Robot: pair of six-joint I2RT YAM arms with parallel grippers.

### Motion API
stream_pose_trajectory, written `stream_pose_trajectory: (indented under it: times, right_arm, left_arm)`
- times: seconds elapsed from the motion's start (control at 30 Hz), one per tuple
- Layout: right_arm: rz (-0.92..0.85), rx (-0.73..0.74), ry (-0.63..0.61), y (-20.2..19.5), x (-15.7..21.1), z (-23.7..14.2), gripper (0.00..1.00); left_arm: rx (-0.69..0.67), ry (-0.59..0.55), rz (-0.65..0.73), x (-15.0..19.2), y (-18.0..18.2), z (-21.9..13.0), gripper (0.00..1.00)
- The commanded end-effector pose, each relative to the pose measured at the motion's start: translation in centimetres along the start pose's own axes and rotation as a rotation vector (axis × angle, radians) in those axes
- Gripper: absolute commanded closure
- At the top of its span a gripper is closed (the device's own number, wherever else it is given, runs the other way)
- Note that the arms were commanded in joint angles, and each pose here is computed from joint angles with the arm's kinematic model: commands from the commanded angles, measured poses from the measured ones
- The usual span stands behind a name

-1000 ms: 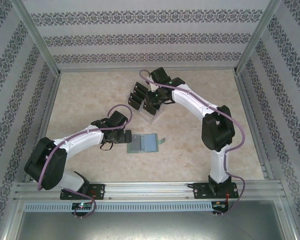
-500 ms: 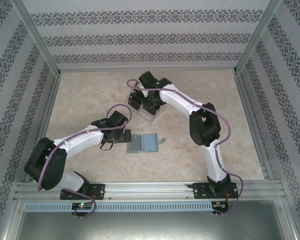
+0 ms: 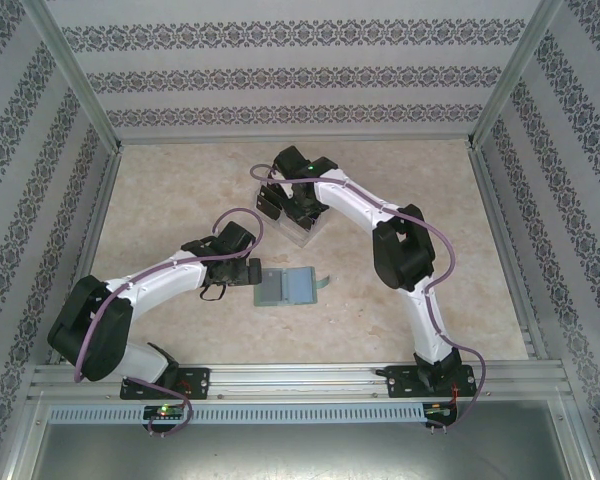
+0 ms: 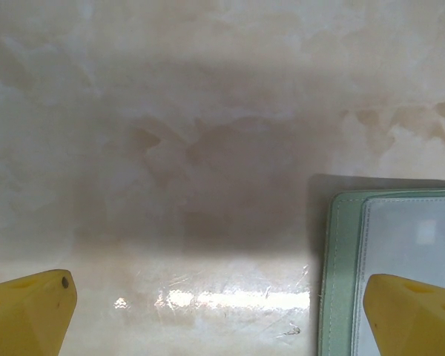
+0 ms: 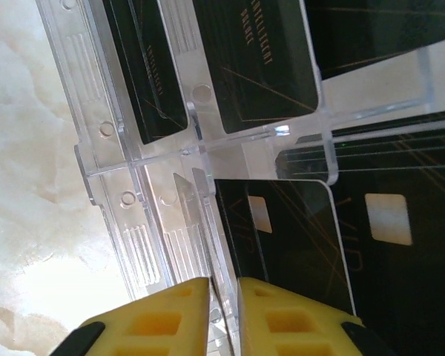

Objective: Put the credit cards into the card holder
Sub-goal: Pick up the credit card from the storage box.

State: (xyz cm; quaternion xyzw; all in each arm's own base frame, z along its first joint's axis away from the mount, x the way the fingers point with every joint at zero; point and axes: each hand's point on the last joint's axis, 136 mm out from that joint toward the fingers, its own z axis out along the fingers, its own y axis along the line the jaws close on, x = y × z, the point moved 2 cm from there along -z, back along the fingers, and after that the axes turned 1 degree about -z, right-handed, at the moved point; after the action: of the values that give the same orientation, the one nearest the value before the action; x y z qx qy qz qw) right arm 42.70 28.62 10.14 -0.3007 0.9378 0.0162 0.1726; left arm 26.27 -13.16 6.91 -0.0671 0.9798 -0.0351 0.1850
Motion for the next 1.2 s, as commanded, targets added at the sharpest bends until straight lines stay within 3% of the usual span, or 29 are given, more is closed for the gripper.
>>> stream_pose_trajectory:
  times: [0.0,0.23,0.53,0.77,1.17]
  right_arm:
    - [-0.009,0.000,0.016,0.1,0.0,0.1,0.82]
    - [-0.005,-0.011,-0.010,0.2,-0.6,-1.0,0.82]
    - [-0.005,-0.028,-0.014,0.3,-1.0,-1.5,0.99]
    - [-0.005,-0.051,-0.027,0.6,-1.5,-2.5,1.00]
    - [0.071,-0.187,-0.228,2.3,-3.0,-11.9,1.00]
  left_arm:
    - [0.000,-0.027,-0.002,-0.1,0.0,-0.4,0.00]
    - [0.002,-0.024,0.001,-0.1,0.0,-0.3,0.00]
    - [0.001,-0.022,0.002,-0.1,-0.1,-0.3,0.00]
    - [0.002,-0.024,0.006,-0.2,-0.1,-0.4,0.00]
    - [-0.003,-0.012,0.044,-0.3,-0.3,-0.4,0.00]
